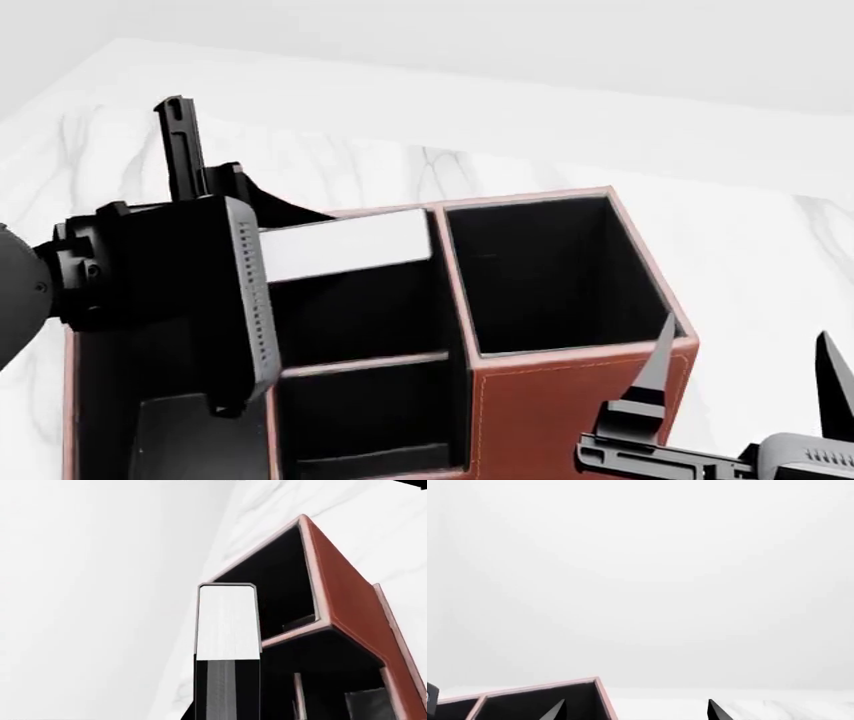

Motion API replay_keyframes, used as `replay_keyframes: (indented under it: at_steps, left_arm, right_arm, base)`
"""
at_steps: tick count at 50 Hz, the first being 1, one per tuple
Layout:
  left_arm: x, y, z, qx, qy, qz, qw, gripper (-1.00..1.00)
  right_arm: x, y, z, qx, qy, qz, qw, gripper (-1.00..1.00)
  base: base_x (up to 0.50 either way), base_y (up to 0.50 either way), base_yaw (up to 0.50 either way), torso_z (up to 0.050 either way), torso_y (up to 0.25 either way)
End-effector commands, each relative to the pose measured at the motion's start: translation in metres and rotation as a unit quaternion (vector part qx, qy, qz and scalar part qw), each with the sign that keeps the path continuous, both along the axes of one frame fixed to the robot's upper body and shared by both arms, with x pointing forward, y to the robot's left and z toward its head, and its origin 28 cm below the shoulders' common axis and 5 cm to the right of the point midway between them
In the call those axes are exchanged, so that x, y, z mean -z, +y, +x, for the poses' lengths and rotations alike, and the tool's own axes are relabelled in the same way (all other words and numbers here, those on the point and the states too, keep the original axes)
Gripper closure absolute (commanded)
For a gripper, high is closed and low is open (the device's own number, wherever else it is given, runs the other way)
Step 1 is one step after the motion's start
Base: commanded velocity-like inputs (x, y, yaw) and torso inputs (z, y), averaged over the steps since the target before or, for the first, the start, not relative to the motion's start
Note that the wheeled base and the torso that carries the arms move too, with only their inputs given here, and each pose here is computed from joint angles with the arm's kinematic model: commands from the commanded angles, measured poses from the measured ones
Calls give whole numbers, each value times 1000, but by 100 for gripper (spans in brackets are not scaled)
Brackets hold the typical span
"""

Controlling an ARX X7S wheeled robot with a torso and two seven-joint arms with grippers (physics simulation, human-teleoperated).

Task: Pick up the book and place it in the front compartment of the caddy.

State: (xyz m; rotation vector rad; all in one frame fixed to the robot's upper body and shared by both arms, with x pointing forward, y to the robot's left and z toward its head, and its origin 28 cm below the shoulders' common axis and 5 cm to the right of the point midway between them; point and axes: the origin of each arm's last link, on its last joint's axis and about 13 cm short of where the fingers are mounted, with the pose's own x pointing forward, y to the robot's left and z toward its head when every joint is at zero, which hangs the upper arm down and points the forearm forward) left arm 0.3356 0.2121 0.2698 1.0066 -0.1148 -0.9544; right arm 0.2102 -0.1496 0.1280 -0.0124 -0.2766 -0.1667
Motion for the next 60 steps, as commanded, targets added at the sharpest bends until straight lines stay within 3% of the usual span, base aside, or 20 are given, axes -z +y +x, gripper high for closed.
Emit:
replay_keyframes:
  at_steps: [1, 15, 32, 41, 54, 60]
  left_arm:
    - [2, -6, 18, -3, -41, -18, 999, 100]
    - [18, -6, 28, -35, -34, 12, 999, 100]
    - [26, -11, 41, -24, -18, -17, 999, 100]
    - [32, -8, 52, -28, 38, -45, 998, 100]
    - [41, -4, 58, -24, 135, -36, 990, 100]
    - [42, -4, 58, -16, 146, -31, 989, 100]
  right_arm:
    - [3, -3, 2, 6, 0, -3, 1000, -100]
    - [5, -4, 1, 9, 0, -2, 1000, -100]
    - [8, -5, 2, 11, 4, -3, 1000, -100]
    - [9, -6, 3, 14, 7, -2, 1000, -100]
    - [12, -7, 6, 17, 14, -4, 1000, -100]
    - [12, -7, 8, 16, 15, -4, 1000, -100]
  base:
    - [0, 0, 0, 0, 0]
    - [0, 0, 0, 1, 1]
    - [0, 0, 0, 0, 1]
    - [0, 0, 0, 0, 2]
    - [0, 0, 0, 0, 1]
    - [0, 0, 0, 2, 2]
